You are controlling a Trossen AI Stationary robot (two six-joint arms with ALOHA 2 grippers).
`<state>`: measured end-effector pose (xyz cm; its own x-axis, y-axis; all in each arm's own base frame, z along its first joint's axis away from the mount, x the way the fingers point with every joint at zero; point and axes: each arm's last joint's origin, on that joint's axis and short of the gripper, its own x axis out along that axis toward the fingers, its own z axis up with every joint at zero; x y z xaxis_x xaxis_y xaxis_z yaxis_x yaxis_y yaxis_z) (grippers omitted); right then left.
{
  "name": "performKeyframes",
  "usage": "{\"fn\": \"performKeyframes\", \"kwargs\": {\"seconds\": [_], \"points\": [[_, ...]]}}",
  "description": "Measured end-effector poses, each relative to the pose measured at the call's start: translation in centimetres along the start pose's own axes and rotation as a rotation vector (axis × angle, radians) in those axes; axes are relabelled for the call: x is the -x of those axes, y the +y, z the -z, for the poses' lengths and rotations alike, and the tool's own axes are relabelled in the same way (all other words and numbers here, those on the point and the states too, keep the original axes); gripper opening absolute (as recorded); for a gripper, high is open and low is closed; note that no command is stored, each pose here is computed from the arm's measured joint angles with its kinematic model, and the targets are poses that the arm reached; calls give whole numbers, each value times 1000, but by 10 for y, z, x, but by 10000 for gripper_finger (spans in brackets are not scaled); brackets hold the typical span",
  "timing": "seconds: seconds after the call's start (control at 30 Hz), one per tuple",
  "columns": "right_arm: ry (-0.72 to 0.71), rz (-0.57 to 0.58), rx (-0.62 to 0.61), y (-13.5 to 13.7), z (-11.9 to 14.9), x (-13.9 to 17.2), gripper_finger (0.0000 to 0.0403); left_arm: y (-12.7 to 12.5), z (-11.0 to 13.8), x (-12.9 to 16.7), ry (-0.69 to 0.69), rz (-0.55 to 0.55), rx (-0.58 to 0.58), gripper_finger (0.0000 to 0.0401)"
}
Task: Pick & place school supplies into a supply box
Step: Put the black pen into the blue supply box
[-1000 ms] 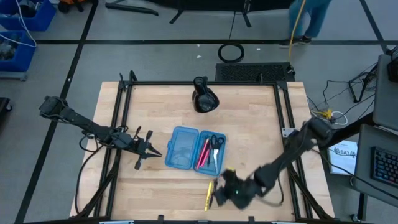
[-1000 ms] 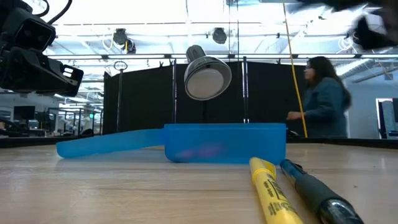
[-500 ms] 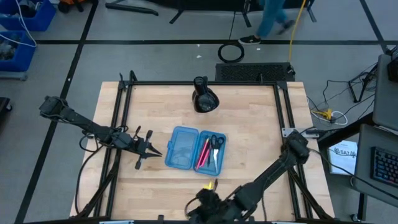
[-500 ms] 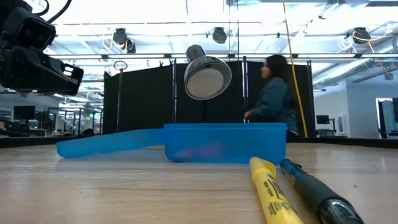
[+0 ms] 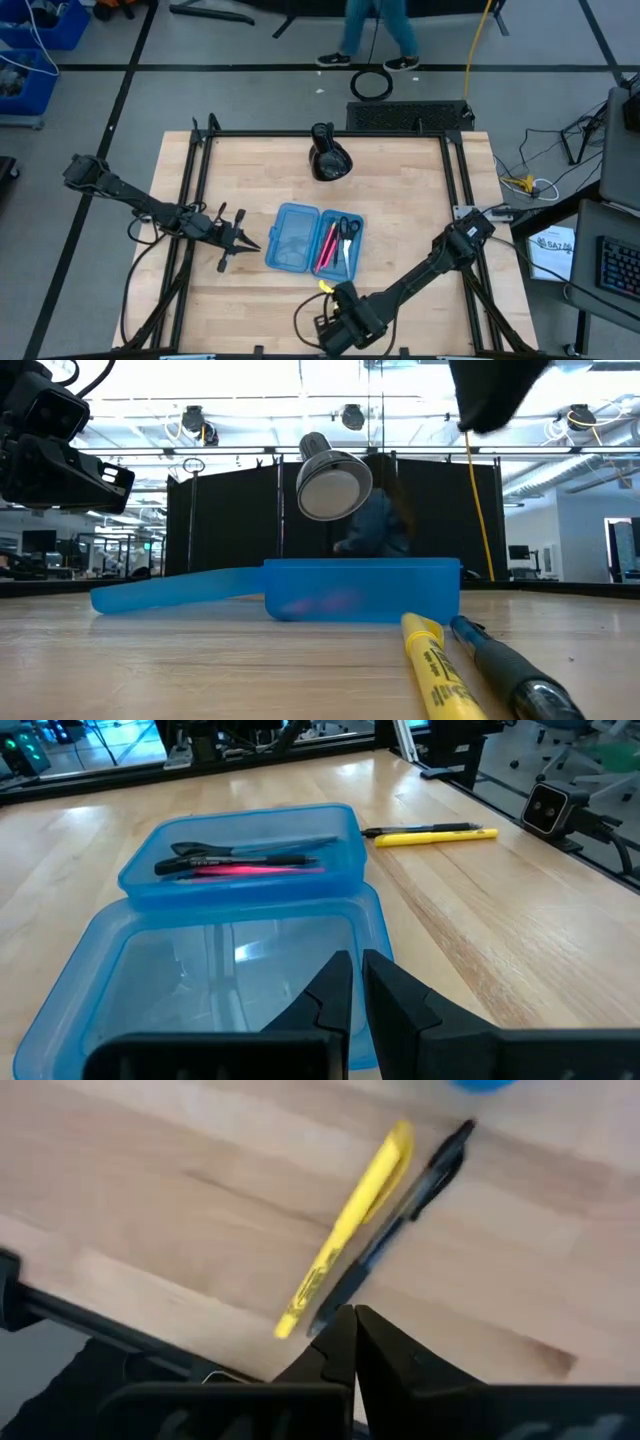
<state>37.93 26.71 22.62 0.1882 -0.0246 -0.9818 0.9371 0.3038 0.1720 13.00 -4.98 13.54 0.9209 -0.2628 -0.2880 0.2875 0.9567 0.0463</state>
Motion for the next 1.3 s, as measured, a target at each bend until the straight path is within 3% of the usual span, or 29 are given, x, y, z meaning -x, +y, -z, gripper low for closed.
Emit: {"fn": "performKeyframes", "kwargs": {"seconds": [0.37,0.63,0.9,1.17,1.3], "points": [[40,41,-10,-5,-4,-29,3,0,0,0,1,0,-7,35],[60,-25,-26,1,-12,-48,51,0,0,0,4,0,-7,35],[192,-19,-99,-5,-10,-74,91,0,0,0,4,1,-5,35],[193,-3,-105,-10,-5,-79,106,0,0,0,2,3,-5,35],[209,26,-45,-13,-6,-81,104,0,0,0,1,3,-5,35]]}}
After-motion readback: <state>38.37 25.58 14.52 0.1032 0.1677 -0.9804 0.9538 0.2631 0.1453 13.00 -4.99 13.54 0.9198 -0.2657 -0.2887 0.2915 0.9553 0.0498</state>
